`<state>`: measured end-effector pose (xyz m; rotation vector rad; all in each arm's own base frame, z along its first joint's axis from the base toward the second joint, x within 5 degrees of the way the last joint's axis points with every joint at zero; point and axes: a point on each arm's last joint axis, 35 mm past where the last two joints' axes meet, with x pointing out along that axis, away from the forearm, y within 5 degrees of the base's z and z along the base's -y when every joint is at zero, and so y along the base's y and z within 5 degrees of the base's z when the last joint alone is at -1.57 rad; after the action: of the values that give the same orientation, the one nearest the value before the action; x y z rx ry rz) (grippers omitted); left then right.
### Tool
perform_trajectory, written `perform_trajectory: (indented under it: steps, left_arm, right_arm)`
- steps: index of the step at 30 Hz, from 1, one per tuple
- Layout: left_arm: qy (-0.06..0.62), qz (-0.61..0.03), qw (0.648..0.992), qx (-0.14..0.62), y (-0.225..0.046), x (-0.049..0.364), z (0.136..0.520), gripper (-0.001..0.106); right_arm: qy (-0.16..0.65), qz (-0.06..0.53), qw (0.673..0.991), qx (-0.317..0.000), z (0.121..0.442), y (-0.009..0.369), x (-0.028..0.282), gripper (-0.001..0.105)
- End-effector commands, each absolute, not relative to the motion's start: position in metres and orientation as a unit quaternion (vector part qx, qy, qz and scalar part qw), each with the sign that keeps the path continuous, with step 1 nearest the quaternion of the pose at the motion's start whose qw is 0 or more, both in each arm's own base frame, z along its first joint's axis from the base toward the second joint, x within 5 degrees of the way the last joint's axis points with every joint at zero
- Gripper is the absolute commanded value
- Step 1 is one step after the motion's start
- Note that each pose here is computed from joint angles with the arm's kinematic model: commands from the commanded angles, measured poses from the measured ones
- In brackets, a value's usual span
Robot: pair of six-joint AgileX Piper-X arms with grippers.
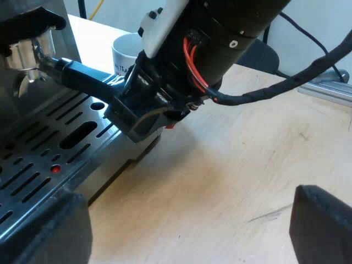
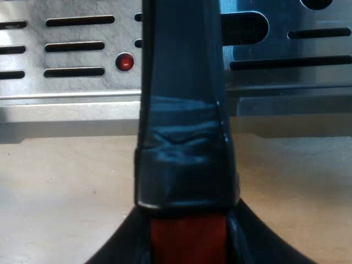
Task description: Grind coffee beans and then tamp
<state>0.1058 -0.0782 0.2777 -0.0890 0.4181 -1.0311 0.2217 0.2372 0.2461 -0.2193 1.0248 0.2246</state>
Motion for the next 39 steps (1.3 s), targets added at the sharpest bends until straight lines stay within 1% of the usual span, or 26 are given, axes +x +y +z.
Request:
perform_trajectory:
  steps: [1, 4, 6, 10, 13, 22, 25, 30, 33, 36, 39]
  left_arm:
    - [0.197, -0.497, 0.844, -0.044, -0.079, 0.106, 0.278, 0.082]
    - [0.197, -0.497, 0.844, -0.044, -0.079, 0.106, 0.278, 0.082]
    - [0.197, -0.497, 0.844, -0.044, -0.079, 0.106, 0.278, 0.082]
    - [0.197, -0.497, 0.844, -0.044, -0.079, 0.106, 0.278, 0.082]
    - [0.197, -0.497, 0.844, -0.044, -0.079, 0.106, 0.278, 0.082]
    - [0.197, -0.497, 0.844, -0.044, -0.079, 0.106, 0.278, 0.082]
    - [0.197, -0.497, 0.844, -0.044, -0.079, 0.106, 0.278, 0.082]
    - [0.197, -0.497, 0.844, -0.044, -0.079, 0.106, 0.278, 0.082]
    - [0.197, -0.497, 0.844, -0.044, -0.079, 0.106, 0.278, 0.082]
    - [0.197, -0.497, 0.844, -0.044, -0.079, 0.106, 0.278, 0.082]
    - [0.197, -0.497, 0.844, -0.044, -0.079, 0.106, 0.278, 0.082]
  right_arm:
    - [0.484, 0.123, 0.86, -0.105, 0.248, 0.24, 0.223, 0.006]
    - [0.484, 0.123, 0.86, -0.106, 0.248, 0.24, 0.223, 0.005]
    - [0.484, 0.123, 0.86, -0.106, 0.248, 0.24, 0.223, 0.0]
    - [0.484, 0.126, 0.859, -0.11, 0.248, 0.24, 0.223, 0.0]
    - [0.482, 0.131, 0.858, -0.119, 0.248, 0.24, 0.223, 0.0]
    - [0.481, 0.131, 0.859, -0.117, 0.25, 0.239, 0.223, 0.0]
    - [0.473, 0.142, 0.86, -0.129, 0.255, 0.238, 0.222, 0.0]
    - [0.472, 0.143, 0.861, -0.128, 0.258, 0.237, 0.221, 0.0]
    - [0.475, 0.144, 0.858, -0.132, 0.258, 0.236, 0.218, 0.0]
    - [0.473, 0.137, 0.857, -0.15, 0.258, 0.238, 0.212, 0.0]
    - [0.473, 0.14, 0.855, -0.158, 0.258, 0.241, 0.207, 0.0]
